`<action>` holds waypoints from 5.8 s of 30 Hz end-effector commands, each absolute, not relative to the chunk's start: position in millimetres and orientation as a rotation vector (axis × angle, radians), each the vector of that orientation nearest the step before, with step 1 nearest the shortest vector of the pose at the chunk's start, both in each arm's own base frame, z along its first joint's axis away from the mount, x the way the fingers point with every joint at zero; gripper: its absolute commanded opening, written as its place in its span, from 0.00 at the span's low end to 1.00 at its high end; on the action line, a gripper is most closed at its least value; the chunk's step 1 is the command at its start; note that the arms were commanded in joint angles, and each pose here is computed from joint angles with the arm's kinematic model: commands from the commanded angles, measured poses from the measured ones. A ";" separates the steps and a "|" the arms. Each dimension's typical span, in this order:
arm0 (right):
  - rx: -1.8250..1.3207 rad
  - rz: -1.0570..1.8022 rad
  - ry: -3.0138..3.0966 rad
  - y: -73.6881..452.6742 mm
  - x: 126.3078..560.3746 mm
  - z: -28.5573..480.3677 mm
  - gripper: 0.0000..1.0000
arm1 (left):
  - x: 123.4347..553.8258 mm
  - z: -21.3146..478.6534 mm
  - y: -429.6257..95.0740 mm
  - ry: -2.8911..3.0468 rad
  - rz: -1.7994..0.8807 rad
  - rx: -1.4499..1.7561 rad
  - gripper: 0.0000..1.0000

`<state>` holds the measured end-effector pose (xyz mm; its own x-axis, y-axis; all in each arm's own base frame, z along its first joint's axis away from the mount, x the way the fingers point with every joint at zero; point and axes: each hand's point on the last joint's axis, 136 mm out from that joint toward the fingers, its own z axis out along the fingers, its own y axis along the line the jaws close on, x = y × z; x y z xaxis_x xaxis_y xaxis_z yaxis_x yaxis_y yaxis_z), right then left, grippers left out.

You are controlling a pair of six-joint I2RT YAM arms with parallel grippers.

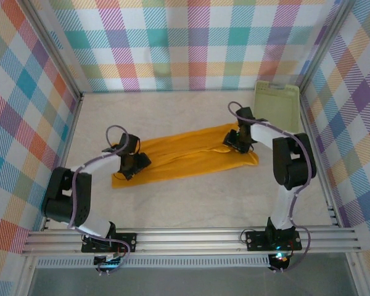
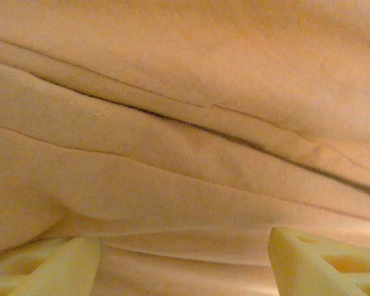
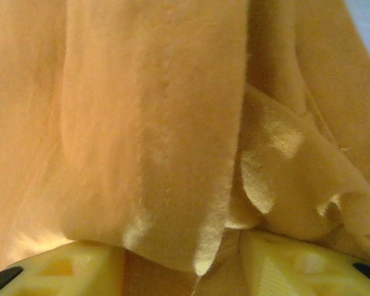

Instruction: Fold the inside-out t-shirt

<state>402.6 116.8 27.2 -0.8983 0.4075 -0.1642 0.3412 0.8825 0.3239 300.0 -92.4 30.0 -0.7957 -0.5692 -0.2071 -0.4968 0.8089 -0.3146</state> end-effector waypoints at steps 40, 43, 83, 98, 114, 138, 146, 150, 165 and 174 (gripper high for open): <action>0.445 0.059 2.773 64.4 390.3 67.1 0.85 | 343.4 83.9 -91.9 2.613 -0.248 -0.771 0.63; 0.440 0.048 2.784 65.1 396.9 59.9 0.89 | 349.1 60.5 -90.6 2.657 -0.208 -0.774 0.64; 0.230 0.103 2.918 141.0 391.1 33.2 0.09 | 292.9 4.7 -20.5 2.711 -0.114 -1.047 0.66; 0.026 -0.332 2.707 96.1 380.4 126.1 0.00 | 279.4 81.2 14.1 2.565 -0.102 -1.027 0.84; -0.375 -0.657 2.499 152.0 391.8 199.0 0.00 | 252.3 16.0 -65.3 2.794 -0.182 -0.800 0.57; -0.559 -0.605 2.439 204.6 380.5 227.9 0.00 | 231.9 51.7 -138.0 2.658 -0.366 -0.671 0.50; -0.498 -0.311 2.636 277.0 346.4 199.4 0.00 | 236.7 28.6 -169.8 2.714 -0.574 -0.591 0.39; -0.434 -0.048 2.734 308.9 326.0 182.4 0.00 | 232.6 19.4 -175.6 2.716 -0.600 -0.575 0.38; -0.390 0.407 2.798 392.7 292.8 153.4 0.00 | 227.3 12.2 -180.2 2.719 -0.605 -0.541 0.31; -0.363 0.324 2.809 391.6 300.3 134.5 0.00 | 226.2 15.5 -178.4 2.711 -0.596 -0.542 0.31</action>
